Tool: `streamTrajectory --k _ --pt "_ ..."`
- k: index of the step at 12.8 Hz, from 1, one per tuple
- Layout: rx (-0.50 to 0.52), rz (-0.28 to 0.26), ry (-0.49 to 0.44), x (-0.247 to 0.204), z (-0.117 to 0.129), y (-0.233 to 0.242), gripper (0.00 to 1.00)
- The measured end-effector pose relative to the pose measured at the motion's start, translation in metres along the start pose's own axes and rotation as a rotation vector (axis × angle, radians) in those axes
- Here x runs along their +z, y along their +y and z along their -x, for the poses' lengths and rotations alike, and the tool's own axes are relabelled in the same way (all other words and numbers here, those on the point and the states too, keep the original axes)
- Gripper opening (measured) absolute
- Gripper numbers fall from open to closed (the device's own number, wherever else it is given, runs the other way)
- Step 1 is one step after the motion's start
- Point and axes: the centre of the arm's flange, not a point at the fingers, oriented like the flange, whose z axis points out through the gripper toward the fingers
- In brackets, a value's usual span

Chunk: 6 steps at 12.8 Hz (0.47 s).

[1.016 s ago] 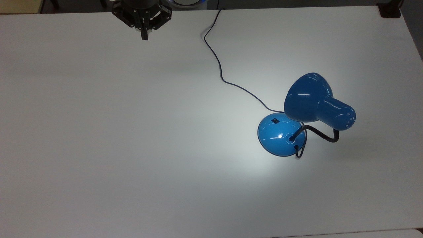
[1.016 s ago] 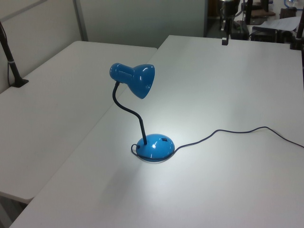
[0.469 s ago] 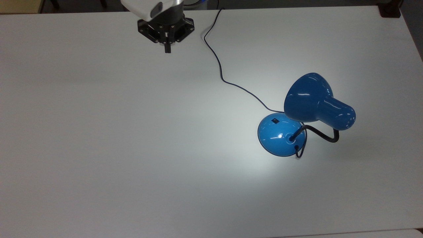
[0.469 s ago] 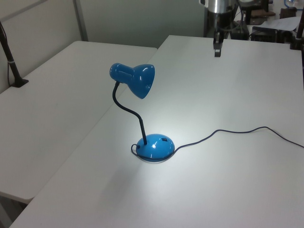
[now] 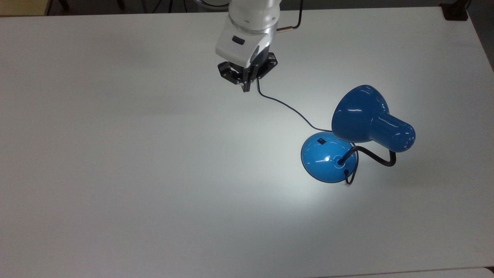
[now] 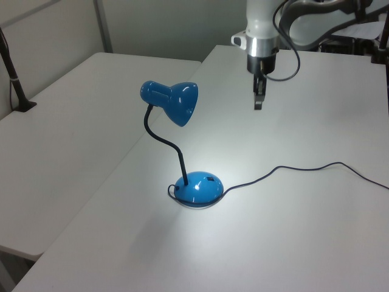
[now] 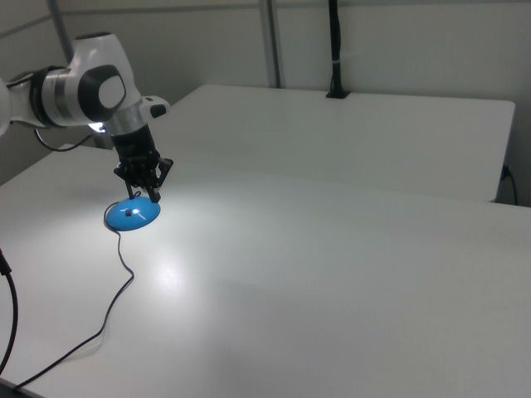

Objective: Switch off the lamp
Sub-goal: 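Move the gripper over the blue lamp base toward its switch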

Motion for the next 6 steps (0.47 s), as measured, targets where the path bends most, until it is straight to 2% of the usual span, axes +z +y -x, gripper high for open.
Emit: streamTrajectory --k 4,6 --pt "-0.124 -0.026 0.064 0.050 -0.032 -0.073 0.01" --pt "-0.155 -0.033 0.096 0.065 -0.040 -0.086 0.01"
